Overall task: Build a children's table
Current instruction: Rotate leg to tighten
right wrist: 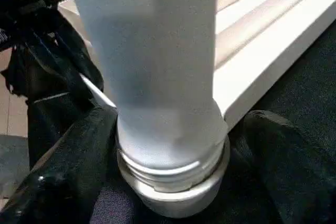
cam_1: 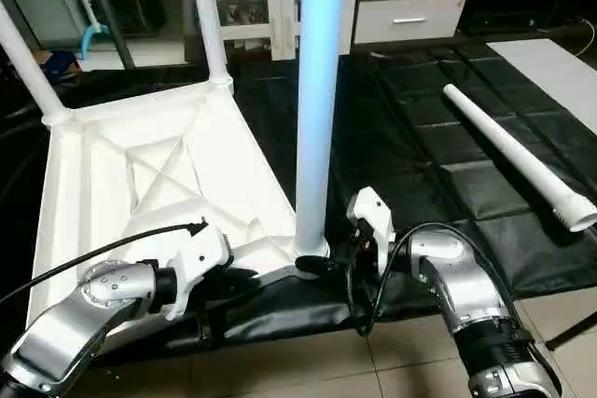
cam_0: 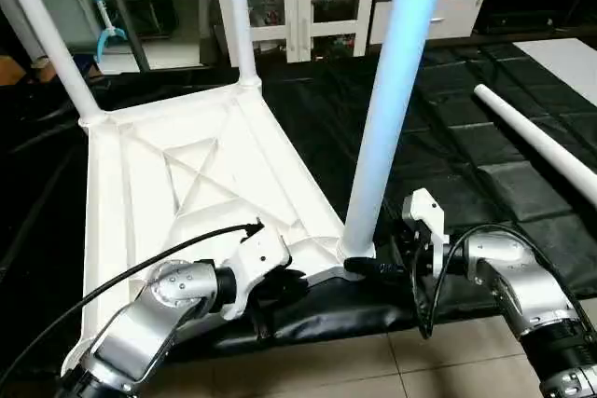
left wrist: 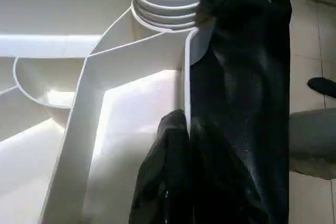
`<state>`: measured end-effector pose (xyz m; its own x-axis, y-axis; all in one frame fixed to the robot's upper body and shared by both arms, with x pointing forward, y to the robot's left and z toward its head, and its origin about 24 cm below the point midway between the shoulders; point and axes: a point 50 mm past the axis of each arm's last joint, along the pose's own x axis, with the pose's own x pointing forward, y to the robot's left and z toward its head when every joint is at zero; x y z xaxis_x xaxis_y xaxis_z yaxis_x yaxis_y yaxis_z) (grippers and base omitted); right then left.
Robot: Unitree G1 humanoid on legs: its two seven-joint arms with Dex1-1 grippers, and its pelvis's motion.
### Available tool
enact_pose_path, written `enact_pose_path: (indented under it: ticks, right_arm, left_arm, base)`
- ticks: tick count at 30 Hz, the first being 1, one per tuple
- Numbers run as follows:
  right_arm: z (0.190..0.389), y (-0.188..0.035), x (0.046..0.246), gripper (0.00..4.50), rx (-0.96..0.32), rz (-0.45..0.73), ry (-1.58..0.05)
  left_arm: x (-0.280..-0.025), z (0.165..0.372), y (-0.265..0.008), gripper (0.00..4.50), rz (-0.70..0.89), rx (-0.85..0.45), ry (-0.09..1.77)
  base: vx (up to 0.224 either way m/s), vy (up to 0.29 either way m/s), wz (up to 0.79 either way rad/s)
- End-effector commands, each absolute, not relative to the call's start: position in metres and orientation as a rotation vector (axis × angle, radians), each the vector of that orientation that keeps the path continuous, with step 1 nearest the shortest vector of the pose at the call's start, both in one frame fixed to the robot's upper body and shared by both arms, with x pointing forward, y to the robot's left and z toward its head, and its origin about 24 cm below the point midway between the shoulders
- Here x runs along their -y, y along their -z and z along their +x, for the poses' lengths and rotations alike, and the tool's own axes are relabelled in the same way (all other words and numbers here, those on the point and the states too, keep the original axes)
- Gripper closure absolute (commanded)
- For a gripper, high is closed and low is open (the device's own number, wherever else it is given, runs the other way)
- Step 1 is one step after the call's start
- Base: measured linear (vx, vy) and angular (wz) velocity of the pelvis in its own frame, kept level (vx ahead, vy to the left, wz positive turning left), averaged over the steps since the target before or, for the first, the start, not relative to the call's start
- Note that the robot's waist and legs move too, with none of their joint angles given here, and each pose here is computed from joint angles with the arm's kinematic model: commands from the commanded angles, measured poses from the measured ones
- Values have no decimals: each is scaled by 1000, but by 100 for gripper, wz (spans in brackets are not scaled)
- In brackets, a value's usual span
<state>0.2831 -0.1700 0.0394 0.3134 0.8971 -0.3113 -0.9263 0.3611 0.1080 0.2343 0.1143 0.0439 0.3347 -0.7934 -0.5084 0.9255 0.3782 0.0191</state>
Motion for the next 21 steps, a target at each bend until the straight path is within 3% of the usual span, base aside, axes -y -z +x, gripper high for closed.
enact_pose_path:
  ticks: [1, 16, 21]
  right_arm:
    - [287, -42, 172, 73, -328, -142, -1195]
    - [291, -43, 167, 174, -257, -100, -1157]
    - [304, -33, 159, 180, -243, -96, -917]
  left_arm:
    - [-114, 227, -37, 450, 324, -508, 1189]
    - [-114, 228, -36, 450, 332, -509, 1183]
    - [-111, 242, -30, 450, 337, -532, 1030]
  base:
    - [0, 0, 0]
    - [0, 0, 0]
    - [0, 0, 0]
